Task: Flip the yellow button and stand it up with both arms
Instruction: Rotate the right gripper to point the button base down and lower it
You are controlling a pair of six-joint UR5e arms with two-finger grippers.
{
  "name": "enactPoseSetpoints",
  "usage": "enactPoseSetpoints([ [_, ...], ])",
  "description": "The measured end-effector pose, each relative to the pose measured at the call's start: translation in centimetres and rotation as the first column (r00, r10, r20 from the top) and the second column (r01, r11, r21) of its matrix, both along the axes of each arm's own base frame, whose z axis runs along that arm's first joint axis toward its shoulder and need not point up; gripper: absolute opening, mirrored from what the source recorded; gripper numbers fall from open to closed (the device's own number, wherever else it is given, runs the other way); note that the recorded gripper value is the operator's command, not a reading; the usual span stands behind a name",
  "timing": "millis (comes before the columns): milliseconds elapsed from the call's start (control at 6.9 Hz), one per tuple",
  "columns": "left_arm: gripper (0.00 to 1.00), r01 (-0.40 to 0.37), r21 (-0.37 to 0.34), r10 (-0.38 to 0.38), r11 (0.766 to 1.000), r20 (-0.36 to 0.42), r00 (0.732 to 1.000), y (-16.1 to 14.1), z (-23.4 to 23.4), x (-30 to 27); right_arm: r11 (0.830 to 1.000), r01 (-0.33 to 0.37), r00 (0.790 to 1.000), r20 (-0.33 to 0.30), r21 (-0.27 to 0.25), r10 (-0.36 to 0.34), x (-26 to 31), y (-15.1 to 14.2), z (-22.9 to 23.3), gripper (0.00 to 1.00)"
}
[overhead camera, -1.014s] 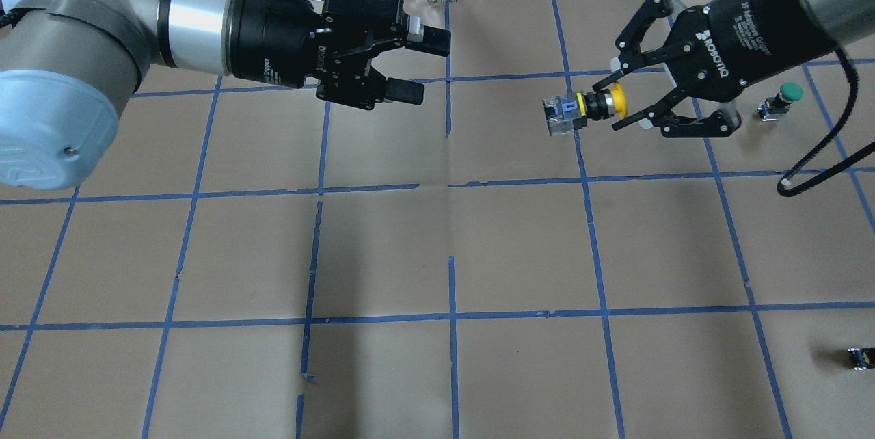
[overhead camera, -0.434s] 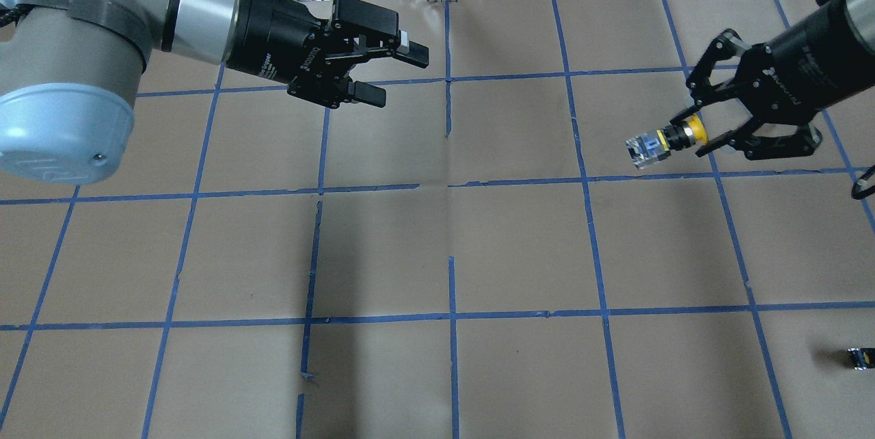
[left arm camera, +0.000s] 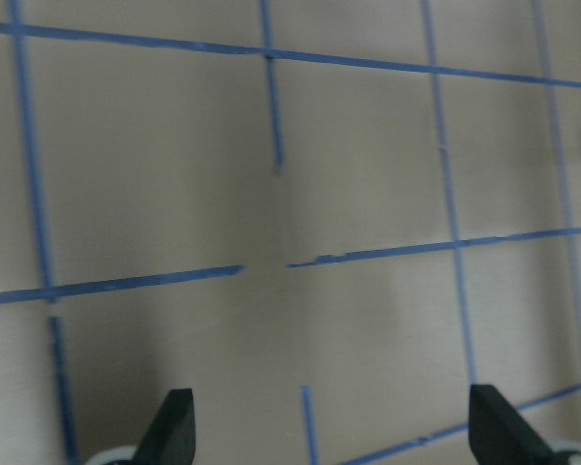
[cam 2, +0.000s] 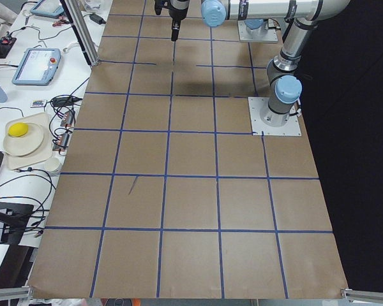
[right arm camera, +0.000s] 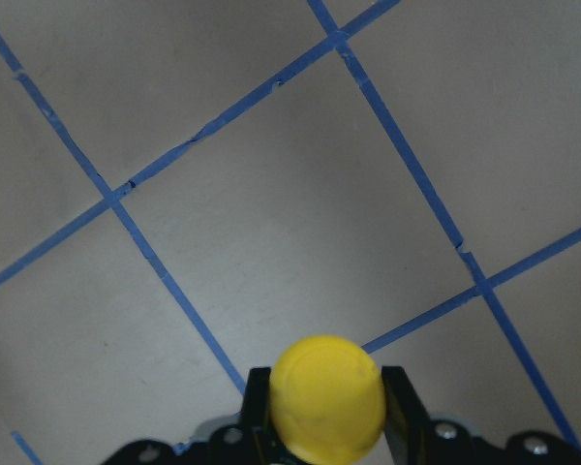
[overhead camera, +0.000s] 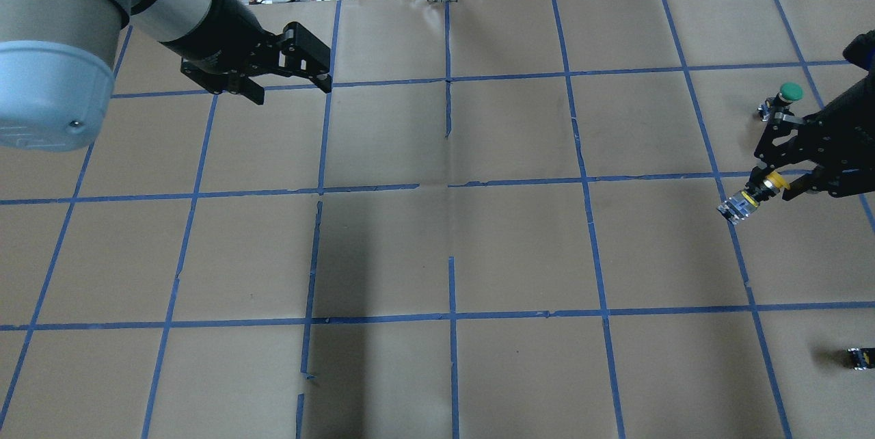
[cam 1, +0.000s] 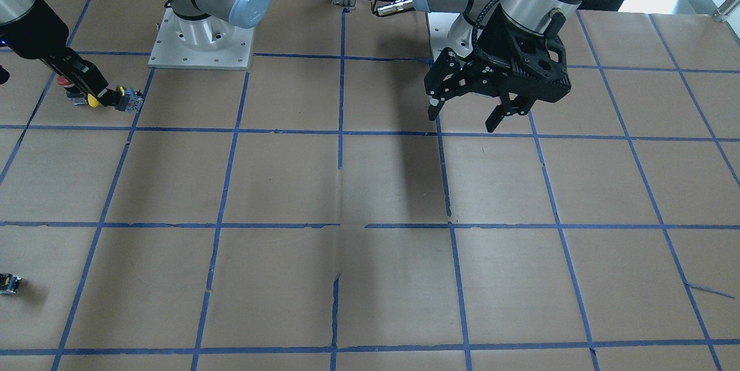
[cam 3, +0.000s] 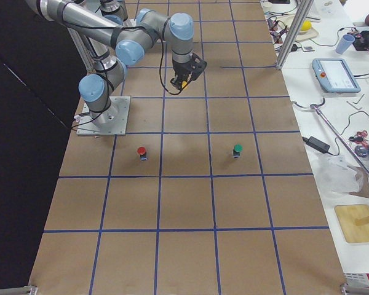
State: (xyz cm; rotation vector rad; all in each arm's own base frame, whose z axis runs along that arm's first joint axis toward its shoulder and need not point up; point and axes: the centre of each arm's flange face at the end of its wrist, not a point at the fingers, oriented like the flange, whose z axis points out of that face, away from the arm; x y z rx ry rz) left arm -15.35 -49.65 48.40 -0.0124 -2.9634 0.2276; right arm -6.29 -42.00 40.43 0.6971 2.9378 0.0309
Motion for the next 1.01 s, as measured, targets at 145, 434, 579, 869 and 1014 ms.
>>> enactPoseSetpoints([
  [145, 1.0, -0.025, 0.03, 0.021, 0.999, 0.107, 0.994, 0.3, -0.1, 0.9, 0.987, -0.157, 0.988, -0.012, -0.029, 0.157, -1.7, -0.4, -1.5, 0.08],
  [434, 1.0, -0.051, 0.051, 0.041, 0.997, 0.191, 0.981, 0.5, 0.0, 2.0, 0.896, -0.434, 0.901, -0.078, -0.096, 0.428, -5.2, -1.4, -2.9, 0.08],
  [579, 1.0, -0.056, 0.052, 0.045, 0.997, 0.191, 0.98, 0.5, 0.1, 2.2, 0.821, -0.559, 0.829, -0.122, -0.119, 0.546, -7.0, -1.8, -3.3, 0.08],
  [869, 1.0, -0.056, 0.061, 0.044, 0.997, 0.18, 0.983, 0.4, -0.3, 2.1, 0.648, -0.739, 0.674, -0.186, -0.186, 0.715, -11.2, -2.6, -5.0, 0.08],
  [1014, 1.0, -0.053, 0.066, 0.04, 0.996, 0.182, 0.982, 0.4, -0.5, 2.0, 0.546, -0.806, 0.59, -0.23, -0.229, 0.774, -13.3, -2.9, -6.2, 0.08],
])
